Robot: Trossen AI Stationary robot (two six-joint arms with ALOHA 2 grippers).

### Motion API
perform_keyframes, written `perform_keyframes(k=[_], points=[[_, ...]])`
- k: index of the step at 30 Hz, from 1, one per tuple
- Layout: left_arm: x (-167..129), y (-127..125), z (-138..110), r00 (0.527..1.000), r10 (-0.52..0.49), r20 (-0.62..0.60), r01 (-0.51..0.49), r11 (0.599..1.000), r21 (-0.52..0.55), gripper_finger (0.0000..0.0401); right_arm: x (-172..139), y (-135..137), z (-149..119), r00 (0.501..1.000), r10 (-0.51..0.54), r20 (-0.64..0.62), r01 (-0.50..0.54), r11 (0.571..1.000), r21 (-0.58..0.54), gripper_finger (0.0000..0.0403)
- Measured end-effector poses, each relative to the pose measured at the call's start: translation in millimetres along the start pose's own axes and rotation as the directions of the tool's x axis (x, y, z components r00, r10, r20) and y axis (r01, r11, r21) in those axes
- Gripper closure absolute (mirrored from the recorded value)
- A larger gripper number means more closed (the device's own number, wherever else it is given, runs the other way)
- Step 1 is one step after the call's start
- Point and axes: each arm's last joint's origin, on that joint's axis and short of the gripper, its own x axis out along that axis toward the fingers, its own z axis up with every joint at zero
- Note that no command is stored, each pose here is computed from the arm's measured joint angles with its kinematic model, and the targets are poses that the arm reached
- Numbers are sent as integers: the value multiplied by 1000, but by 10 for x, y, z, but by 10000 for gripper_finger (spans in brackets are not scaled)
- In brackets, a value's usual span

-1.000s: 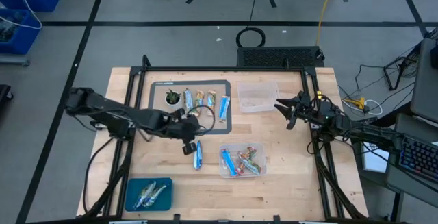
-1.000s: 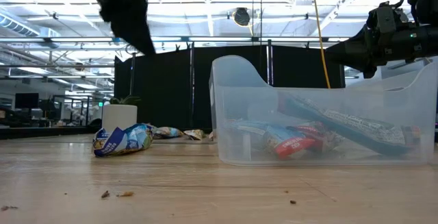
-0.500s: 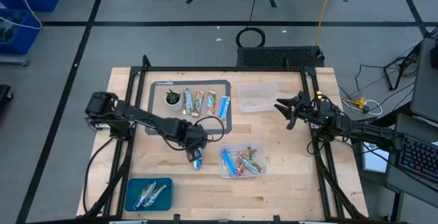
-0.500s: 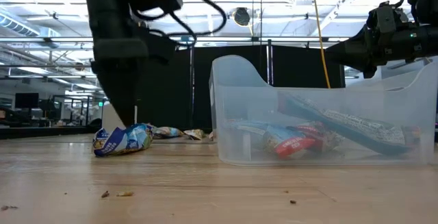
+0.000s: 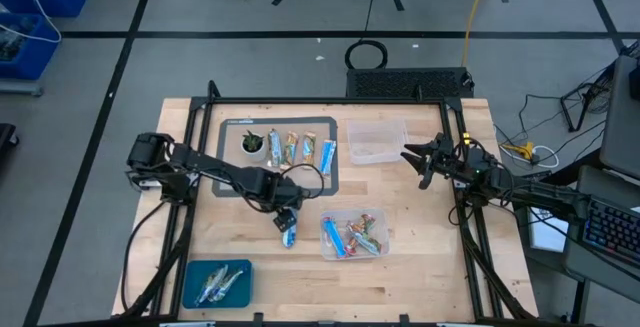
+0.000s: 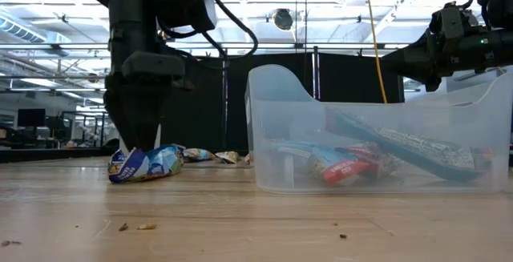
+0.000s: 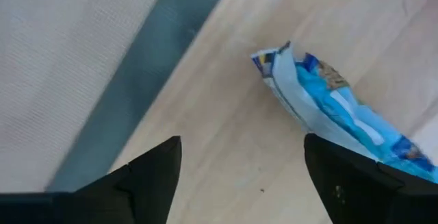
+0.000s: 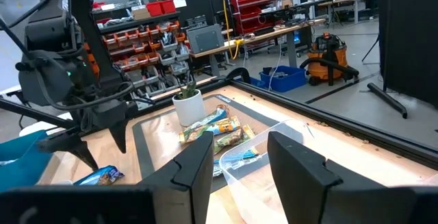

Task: Pick and place Granola Bars by type
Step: Put the blue granola bar into the blue bin

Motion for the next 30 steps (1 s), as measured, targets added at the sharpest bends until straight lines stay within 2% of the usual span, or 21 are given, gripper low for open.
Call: perform_keyframes(k=[8, 11, 14, 16, 23, 30], points=[[-1, -26, -12, 996, -70, -55, 71, 998, 4, 90, 0, 0, 1, 1000, 0, 0, 0, 1000, 0, 273], [-5, -62, -6, 986, -142, -85, 147, 988, 48, 97, 0, 0, 1, 1000, 0, 0, 0, 1000, 0, 273], [-6, -84, -11, 983, -160, -85, 168, 981, 101, 100, 0, 0, 0, 1000, 0, 0, 0, 1000, 0, 273], [-6, -99, -3, 986, -155, -58, 162, 977, 136, 98, 0, 0, 1, 1000, 0, 0, 0, 1000, 0, 273], [-15, -159, 80, 983, -166, 79, 153, 976, 154, 91, 0, 0, 1, 1000, 0, 0, 0, 1000, 0, 273], [-59, -259, 207, 940, -245, 238, 209, 964, 167, 93, 0, 0, 1, 1000, 0, 0, 0, 1000, 0, 273]])
